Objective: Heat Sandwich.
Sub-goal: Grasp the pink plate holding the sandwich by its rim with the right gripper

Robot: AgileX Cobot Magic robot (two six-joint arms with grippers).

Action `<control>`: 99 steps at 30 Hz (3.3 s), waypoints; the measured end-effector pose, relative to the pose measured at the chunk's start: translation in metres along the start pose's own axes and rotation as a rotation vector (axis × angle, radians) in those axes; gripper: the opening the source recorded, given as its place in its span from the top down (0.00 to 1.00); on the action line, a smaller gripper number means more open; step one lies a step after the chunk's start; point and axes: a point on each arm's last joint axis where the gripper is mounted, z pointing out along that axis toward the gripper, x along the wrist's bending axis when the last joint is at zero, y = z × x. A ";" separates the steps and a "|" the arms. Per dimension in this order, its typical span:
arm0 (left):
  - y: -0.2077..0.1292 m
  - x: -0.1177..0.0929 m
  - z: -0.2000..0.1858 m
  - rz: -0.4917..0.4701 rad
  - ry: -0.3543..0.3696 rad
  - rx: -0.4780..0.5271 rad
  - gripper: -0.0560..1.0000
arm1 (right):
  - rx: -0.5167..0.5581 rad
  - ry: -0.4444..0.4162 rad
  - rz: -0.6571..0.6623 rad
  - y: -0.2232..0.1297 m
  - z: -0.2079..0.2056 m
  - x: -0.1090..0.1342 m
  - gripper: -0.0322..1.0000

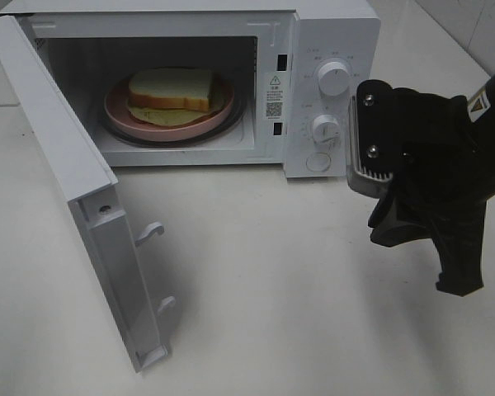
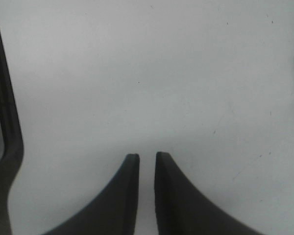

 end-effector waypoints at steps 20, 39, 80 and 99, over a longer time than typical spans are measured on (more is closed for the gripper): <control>0.000 0.000 0.000 0.000 0.000 0.000 0.03 | 0.026 -0.027 -0.076 -0.002 0.000 -0.003 0.07; 0.000 0.000 0.000 0.000 0.000 0.000 0.03 | 0.089 -0.076 -0.283 0.033 0.009 -0.009 0.10; 0.000 0.000 0.000 0.000 0.000 0.000 0.03 | -0.002 -0.250 -0.417 0.139 0.091 -0.108 0.15; 0.000 0.000 0.000 0.000 0.000 0.000 0.03 | -0.020 -0.295 -0.432 0.166 0.139 -0.139 0.18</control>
